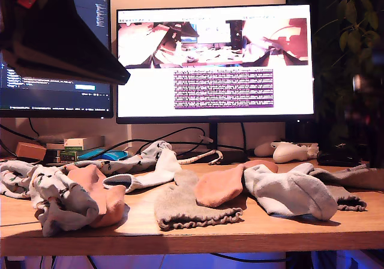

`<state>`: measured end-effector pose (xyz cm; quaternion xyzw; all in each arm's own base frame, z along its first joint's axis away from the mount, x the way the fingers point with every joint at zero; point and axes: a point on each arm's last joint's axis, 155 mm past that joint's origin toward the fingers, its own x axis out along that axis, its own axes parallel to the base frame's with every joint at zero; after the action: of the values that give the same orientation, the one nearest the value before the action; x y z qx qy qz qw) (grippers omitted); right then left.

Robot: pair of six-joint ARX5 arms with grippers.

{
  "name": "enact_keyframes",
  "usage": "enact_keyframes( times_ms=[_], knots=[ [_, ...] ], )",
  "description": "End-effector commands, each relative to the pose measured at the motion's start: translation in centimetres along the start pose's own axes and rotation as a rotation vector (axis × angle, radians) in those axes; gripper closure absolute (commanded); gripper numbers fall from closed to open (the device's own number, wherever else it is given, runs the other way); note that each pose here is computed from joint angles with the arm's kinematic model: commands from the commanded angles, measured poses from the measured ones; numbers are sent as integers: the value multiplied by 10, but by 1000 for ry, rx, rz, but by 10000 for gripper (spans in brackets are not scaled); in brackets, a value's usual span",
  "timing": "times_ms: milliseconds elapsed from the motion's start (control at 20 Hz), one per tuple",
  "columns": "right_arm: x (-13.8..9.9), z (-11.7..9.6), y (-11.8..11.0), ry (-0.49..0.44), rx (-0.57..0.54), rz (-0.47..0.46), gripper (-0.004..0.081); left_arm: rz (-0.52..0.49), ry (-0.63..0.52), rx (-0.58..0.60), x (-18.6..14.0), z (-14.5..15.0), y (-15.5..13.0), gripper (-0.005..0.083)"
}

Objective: Pair up the socks based on colour and pattern, by placing them on top of one another

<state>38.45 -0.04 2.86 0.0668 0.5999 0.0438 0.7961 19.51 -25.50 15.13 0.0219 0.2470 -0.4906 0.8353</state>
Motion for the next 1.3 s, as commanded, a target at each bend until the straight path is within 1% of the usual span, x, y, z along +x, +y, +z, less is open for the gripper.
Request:
enact_keyframes(
  times_ms=[0, 50, 100, 150, 200, 250, 400, 500, 550, 600, 650, 750, 800, 900, 1000, 1100, 1150, 1250],
  knots=[
    [8, -4, -2, 13, -6, 0, 416, -2, 3, 5, 0, -2, -1, 797],
    [11, -5, -3, 18, -5, 0, 440, -2, 2, 5, 0, -1, 0, 797],
    [11, -6, -2, 23, -10, 1, 496, -2, 3, 4, 0, -2, -1, 797],
    [11, -5, -2, 21, -17, 1, 591, -2, 3, 4, 0, -2, -1, 797],
    [10, -3, -2, 17, -17, 1, 705, -2, 3, 4, 0, -2, 0, 797],
    [7, -1, -1, 9, -21, 1, 791, -2, 3, 4, 0, -2, -1, 797],
    [-6, 2, 5, 8, -12, 2, 781, -2, 6, 3, 0, -2, 0, 797],
    [-22, -2, 5, 33, -15, -28, 781, -2, 6, 3, 0, -2, 0, 797],
    [-32, 0, 4, 26, -18, -45, 781, -2, 7, 3, 0, -3, -1, 797],
    [-43, -3, 4, 36, -19, -53, 781, -2, 7, 3, 0, -3, 0, 797],
    [-54, -3, 7, 26, -27, -56, 781, -2, 7, 3, 0, -3, -1, 797],
    [-78, -9, 13, 27, -51, -79, 781, -2, 7, 3, 0, -3, 0, 797],
    [-88, -15, 16, 41, -79, -94, 781, -2, 7, 3, 0, -3, 0, 797],
    [-104, -27, 18, 66, -98, -125, 781, -2, 6, 4, 0, -2, -1, 797],
    [-111, -39, 20, 109, -108, -134, 781, -2, 6, 8, 0, -2, -1, 797],
    [-115, -57, 19, 180, -110, -147, 781, -2, 6, 23, 0, -2, -1, 797],
    [-117, -62, 13, 204, -113, -180, 781, -2, 6, 23, 0, -2, -1, 797],
    [-120, -63, 2, 210, -114, -241, 781, -2, 6, 23, 0, -2, -1, 797]
  ],
)
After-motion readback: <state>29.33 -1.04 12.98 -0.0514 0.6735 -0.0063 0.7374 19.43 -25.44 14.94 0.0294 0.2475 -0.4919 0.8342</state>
